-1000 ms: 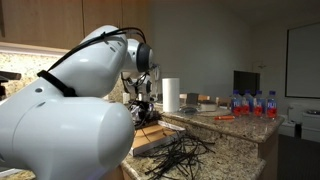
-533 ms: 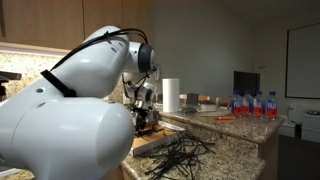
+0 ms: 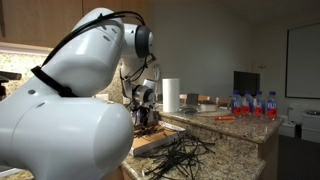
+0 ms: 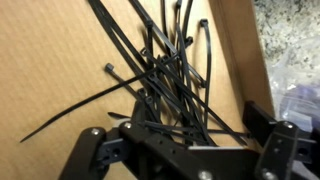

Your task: Put the zip ties on the box

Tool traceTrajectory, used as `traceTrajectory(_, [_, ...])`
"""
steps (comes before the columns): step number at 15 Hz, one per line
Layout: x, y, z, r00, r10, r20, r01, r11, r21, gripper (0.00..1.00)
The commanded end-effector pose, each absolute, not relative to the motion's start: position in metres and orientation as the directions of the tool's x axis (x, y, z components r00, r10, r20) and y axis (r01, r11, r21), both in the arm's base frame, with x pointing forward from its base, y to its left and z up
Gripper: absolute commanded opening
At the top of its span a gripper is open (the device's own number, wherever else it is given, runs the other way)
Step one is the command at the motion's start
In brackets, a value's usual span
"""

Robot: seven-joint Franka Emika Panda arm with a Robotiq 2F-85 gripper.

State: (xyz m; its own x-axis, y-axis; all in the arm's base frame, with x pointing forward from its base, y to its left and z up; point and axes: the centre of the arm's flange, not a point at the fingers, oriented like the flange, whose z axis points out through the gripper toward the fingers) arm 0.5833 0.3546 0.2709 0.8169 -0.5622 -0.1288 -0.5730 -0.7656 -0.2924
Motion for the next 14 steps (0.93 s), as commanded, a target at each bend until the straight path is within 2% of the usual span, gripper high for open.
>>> traceTrajectory(1, [0.522,0.332,0.320,0.815,-0.574,-0.073,-0.567,-0.768,-0.299,1.00])
traceTrajectory(6, [0.494,0.291,0.349,0.850,-0.519,-0.085,-0.526,-0.832,-0.178,1.00])
traceTrajectory(14, [0.492,0.172,0.377,0.914,-0.404,-0.026,-0.399,-0.911,0.105,1.00])
